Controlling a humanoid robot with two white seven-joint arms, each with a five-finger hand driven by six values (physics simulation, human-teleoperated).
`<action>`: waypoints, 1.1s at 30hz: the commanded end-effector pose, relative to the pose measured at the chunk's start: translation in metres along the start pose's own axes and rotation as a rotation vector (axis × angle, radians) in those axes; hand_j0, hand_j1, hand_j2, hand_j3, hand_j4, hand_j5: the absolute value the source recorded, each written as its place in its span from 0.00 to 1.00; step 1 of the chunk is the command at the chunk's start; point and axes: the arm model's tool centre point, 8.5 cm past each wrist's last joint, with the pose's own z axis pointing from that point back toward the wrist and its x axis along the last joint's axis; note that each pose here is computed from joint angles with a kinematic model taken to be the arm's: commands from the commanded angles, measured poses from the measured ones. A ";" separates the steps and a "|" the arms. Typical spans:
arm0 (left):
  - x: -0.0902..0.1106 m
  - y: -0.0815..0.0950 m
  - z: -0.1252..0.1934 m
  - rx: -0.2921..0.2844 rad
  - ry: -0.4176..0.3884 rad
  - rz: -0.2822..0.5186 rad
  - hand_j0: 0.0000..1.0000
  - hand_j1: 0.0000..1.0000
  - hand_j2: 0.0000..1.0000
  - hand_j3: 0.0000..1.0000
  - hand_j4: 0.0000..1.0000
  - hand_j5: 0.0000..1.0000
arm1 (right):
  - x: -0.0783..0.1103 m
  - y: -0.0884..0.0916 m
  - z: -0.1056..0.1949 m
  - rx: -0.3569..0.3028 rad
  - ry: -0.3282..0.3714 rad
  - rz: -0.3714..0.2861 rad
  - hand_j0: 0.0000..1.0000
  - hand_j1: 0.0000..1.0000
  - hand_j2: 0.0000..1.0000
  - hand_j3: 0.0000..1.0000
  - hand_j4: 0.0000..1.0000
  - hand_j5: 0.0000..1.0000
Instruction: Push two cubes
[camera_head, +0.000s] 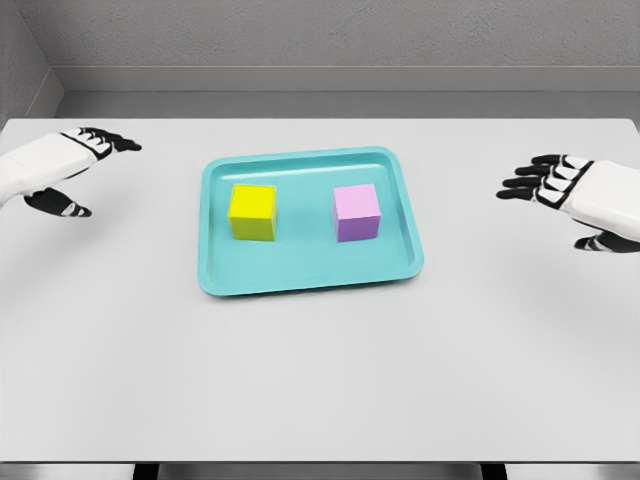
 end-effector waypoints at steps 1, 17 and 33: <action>0.000 -0.001 0.000 -0.010 0.002 -0.003 1.00 1.00 1.00 1.00 1.00 1.00 | -0.001 -0.002 0.003 0.011 0.003 0.006 1.00 1.00 1.00 1.00 1.00 1.00; 0.029 0.011 -0.049 -0.115 -0.076 -0.177 0.74 0.74 0.74 0.74 0.74 0.74 | 0.004 -0.038 -0.055 0.191 -0.094 0.130 0.99 0.99 0.99 0.99 0.99 0.99; 0.059 0.007 -0.055 -0.130 -0.164 -0.220 0.72 0.72 0.72 0.72 0.72 0.72 | 0.000 -0.075 -0.154 0.219 -0.172 0.232 0.93 0.93 0.93 0.93 0.93 0.93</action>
